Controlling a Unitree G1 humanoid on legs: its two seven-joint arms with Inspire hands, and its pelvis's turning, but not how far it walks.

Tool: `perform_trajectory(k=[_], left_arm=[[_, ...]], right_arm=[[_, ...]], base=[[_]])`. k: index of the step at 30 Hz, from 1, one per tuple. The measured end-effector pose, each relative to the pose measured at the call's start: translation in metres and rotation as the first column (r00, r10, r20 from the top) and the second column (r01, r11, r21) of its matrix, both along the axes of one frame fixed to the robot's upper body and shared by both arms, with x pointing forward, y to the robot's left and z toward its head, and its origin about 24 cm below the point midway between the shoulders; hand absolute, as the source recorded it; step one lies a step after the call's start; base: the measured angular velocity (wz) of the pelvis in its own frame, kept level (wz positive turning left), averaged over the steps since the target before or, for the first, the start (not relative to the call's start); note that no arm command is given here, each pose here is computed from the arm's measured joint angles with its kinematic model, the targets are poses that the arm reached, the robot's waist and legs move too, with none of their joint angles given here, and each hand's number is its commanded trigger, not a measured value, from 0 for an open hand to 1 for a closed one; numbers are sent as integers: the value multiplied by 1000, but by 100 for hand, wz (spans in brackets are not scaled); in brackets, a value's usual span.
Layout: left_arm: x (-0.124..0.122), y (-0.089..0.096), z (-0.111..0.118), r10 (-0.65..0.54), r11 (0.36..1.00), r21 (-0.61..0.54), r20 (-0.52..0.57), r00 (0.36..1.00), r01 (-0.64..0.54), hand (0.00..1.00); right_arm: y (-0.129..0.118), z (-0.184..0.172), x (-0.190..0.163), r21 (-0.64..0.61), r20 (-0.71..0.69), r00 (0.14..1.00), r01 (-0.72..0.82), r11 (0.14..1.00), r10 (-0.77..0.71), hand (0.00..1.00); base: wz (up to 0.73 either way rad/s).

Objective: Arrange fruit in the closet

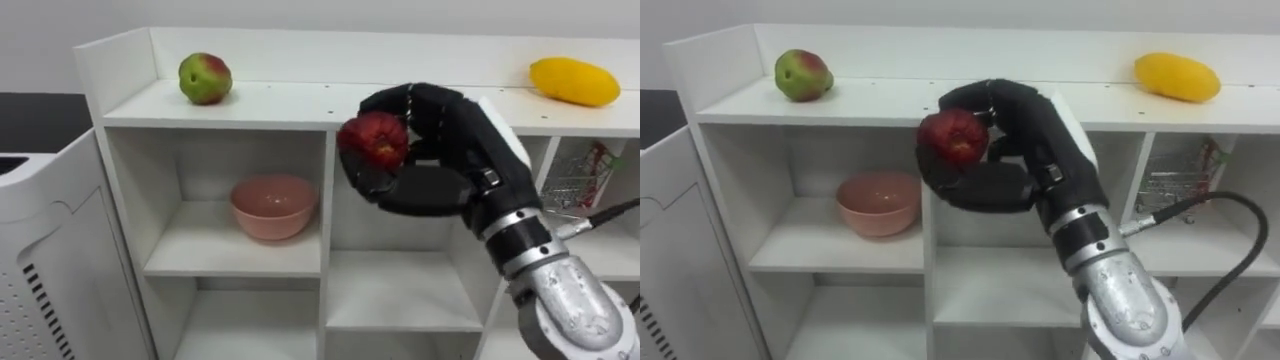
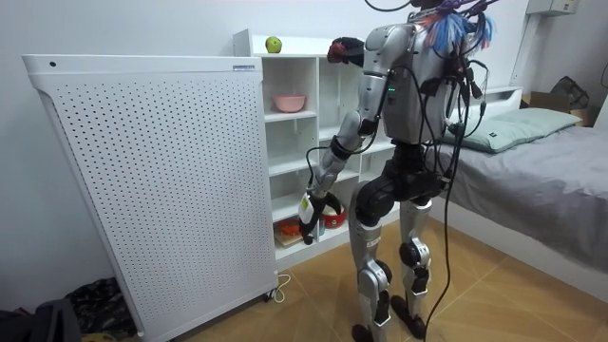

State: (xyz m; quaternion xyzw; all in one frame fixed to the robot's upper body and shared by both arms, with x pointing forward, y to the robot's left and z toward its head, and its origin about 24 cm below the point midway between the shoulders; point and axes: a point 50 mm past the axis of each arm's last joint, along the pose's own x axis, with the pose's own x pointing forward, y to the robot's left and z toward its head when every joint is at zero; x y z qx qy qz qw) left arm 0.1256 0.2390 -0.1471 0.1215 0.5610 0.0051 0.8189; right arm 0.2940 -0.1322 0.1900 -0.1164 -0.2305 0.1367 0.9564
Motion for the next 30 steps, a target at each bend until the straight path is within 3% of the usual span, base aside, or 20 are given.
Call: perform_trajectory(k=[8,12,17,21,26,30], left_arm=[[-5,-11,-5,-45,999,-15,-16,999,45,0],[0,-19,-6,-41,999,1,-3,999,41,0],[1,-24,-8,-70,996,54,-13,997,71,0],[13,-30,-6,-59,994,98,45,997,55,0],[19,-26,-2,-45,988,153,112,993,27,0],[22,-23,2,11,986,162,189,982,-42,0]], right_arm=[[-1,-59,6,37,-229,973,21,999,-12,100],[-19,-115,17,17,-451,883,149,989,-126,100],[-32,-164,17,124,-652,747,277,953,-132,100],[-42,-202,7,217,-791,604,425,879,-97,100],[-53,-220,0,346,-854,521,570,745,-2,100],[-65,-215,8,517,-836,536,692,505,122,100]], base=[[1],[3],[5],[4],[13],[8]])
